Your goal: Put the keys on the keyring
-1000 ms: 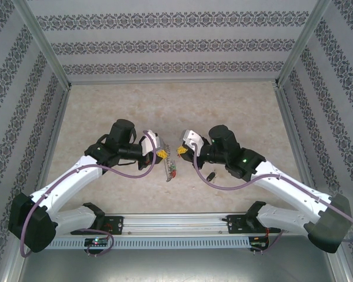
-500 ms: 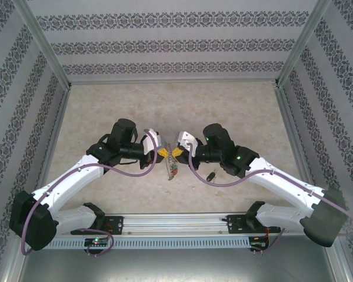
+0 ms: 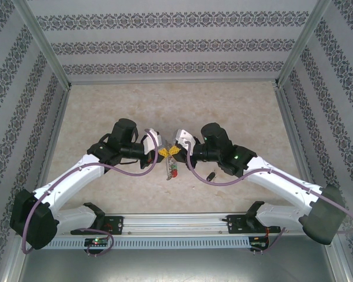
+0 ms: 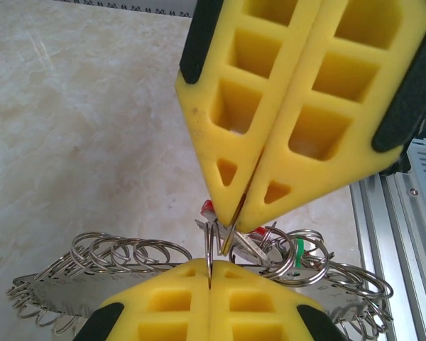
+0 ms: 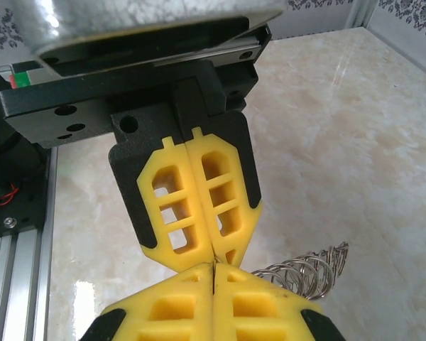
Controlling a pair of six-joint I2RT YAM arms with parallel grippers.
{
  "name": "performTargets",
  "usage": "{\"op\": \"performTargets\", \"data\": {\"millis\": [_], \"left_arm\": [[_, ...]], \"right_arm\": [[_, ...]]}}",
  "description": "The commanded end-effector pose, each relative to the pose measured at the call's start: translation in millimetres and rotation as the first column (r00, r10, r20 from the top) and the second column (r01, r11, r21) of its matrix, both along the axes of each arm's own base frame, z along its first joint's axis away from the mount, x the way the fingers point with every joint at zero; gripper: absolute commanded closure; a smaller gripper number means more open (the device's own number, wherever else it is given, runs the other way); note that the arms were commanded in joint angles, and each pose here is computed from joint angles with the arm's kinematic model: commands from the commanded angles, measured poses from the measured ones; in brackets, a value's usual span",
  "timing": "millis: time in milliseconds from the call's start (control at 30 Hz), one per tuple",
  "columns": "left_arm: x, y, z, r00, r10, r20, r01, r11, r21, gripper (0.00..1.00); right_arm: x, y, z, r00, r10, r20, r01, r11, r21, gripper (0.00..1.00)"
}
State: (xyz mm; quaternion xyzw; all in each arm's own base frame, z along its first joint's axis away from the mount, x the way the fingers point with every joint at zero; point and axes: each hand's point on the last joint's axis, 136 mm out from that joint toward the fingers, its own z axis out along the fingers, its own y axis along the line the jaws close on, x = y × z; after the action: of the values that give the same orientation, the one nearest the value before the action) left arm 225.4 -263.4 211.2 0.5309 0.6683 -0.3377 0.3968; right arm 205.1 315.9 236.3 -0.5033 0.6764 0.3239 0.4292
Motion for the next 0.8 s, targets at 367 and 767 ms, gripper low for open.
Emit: {"op": "performTargets", "data": {"millis": [367, 767], "left_arm": [[1.4, -9.3, 24.2, 0.996, -0.03, 0.08, 0.034, 0.998, -0.052, 1.0], [5.1, -6.9, 12.5, 0.995, -0.002, 0.096, 0.007, 0.999, -0.047, 1.0]], "right_arm": [[25.4, -4.1, 7.5, 0.988, -0.149, 0.052, 0.15, 0.989, -0.016, 1.0], [39.5, -22.6, -0.2, 0.963, -0.269, 0.024, 0.27, 0.96, -0.066, 1.0]]}}
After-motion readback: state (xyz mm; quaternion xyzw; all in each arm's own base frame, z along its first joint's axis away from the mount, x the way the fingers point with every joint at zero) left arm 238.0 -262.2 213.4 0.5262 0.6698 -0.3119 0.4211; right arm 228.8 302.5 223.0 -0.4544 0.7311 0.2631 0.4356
